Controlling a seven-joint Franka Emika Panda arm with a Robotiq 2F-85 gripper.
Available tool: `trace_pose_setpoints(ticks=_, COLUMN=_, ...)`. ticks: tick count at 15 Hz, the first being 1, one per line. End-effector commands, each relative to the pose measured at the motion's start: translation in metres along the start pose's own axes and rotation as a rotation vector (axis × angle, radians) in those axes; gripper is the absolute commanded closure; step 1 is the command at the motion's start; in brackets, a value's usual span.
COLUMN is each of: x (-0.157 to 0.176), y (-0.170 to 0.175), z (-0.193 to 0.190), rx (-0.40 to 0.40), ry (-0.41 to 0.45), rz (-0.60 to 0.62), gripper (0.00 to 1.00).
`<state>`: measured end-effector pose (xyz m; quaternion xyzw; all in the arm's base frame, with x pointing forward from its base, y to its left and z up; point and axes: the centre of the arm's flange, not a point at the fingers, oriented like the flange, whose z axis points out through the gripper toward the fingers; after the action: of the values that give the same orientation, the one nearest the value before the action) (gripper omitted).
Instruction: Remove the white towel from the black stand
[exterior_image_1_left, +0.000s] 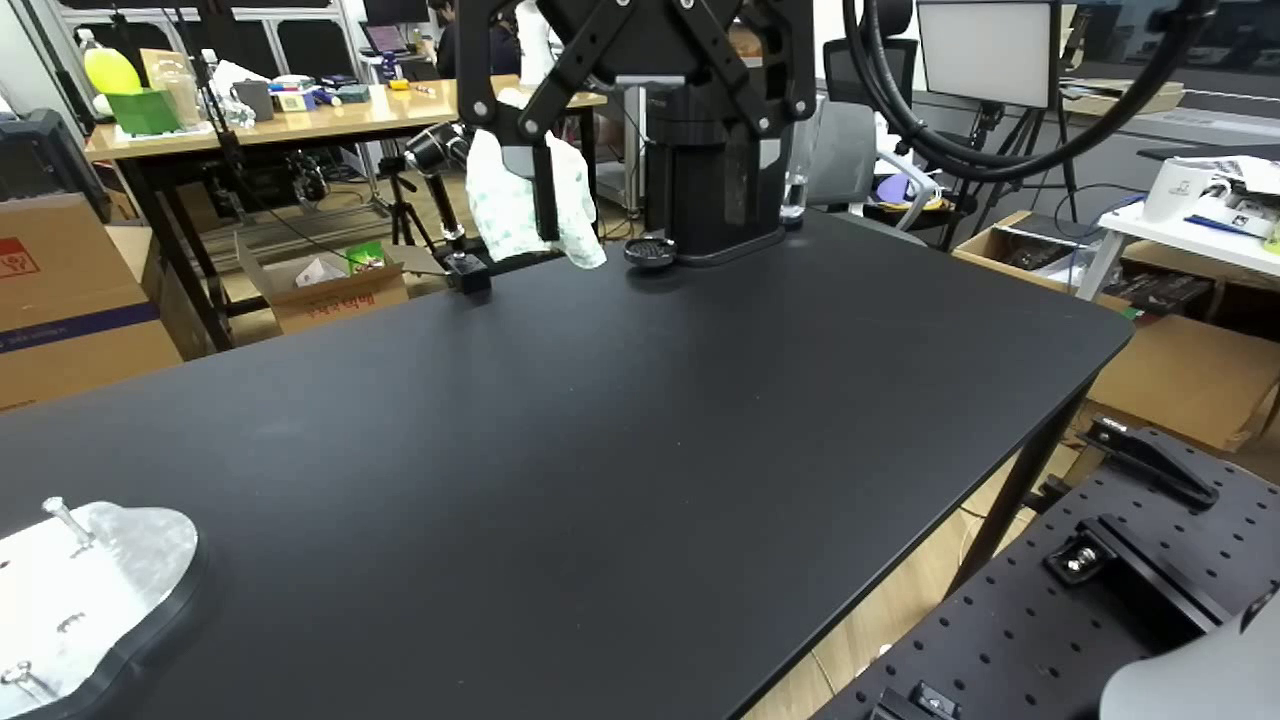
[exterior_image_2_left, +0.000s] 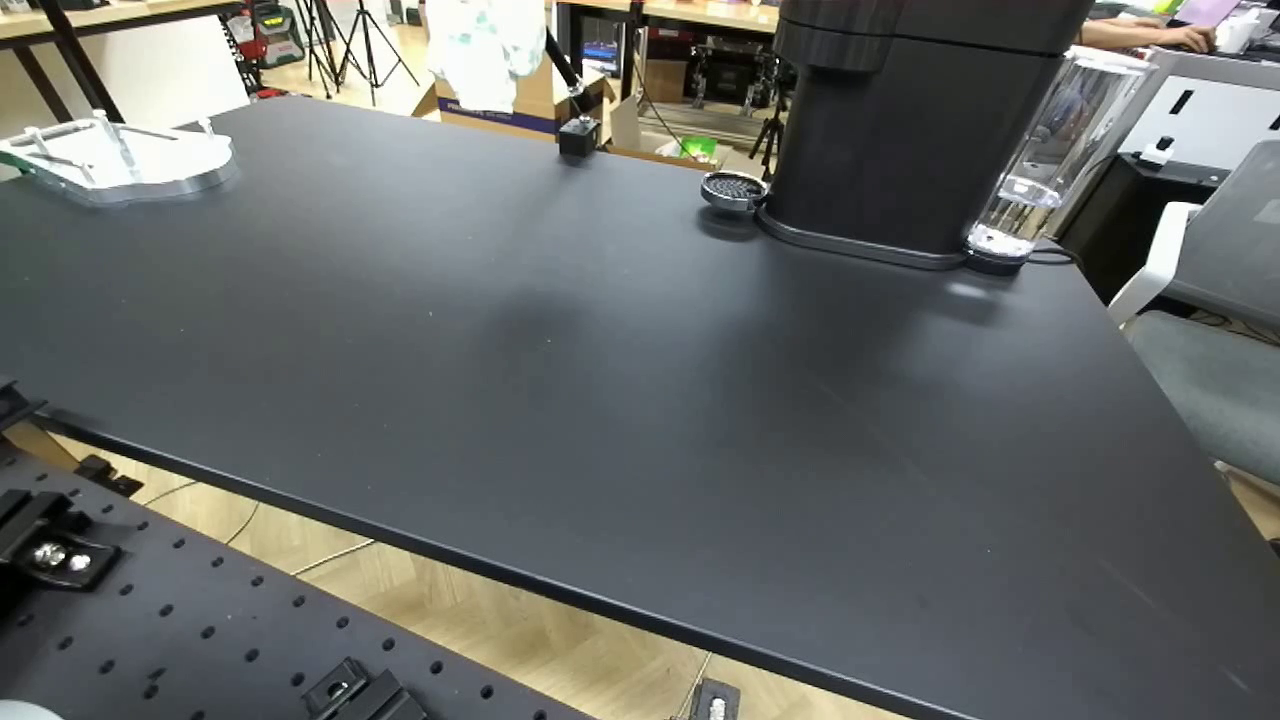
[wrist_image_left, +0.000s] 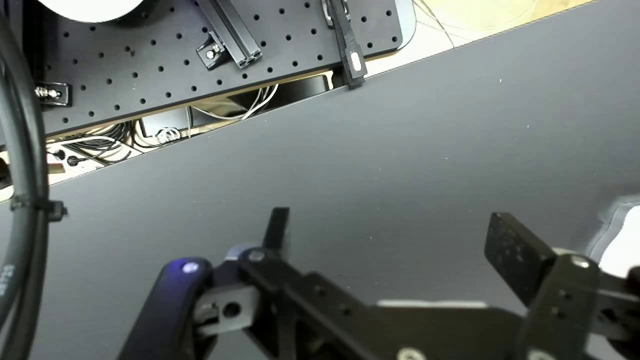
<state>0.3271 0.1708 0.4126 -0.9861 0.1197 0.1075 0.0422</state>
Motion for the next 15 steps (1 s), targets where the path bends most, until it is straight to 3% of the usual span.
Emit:
trace_pose_setpoints(ticks=1, x=0.006, y=0.006, z=-0.002, rx=-0.002, ry=0.027, rz=0.023, gripper=0.00)
trace_pose_setpoints(ticks=4, x=0.041, y=0.031, z=-0.015, rx=-0.057, ry=0.160, rz=0.056, gripper=0.00)
trace_pose_setpoints(ticks=9, x=0.111, y=0.064, z=-0.039, rx=-0.221, ry=0.352, rz=-0.049, gripper=0.00)
trace_pose_setpoints(ticks=13, x=0.158, y=0.059, z=-0.058, rx=-0.323, ry=0.511, rz=-0.114, gripper=0.00)
trace_pose_setpoints(ticks=15, x=0.177, y=0.047, z=-0.066, rx=-0.322, ry=0.582, rz=-0.144, gripper=0.00)
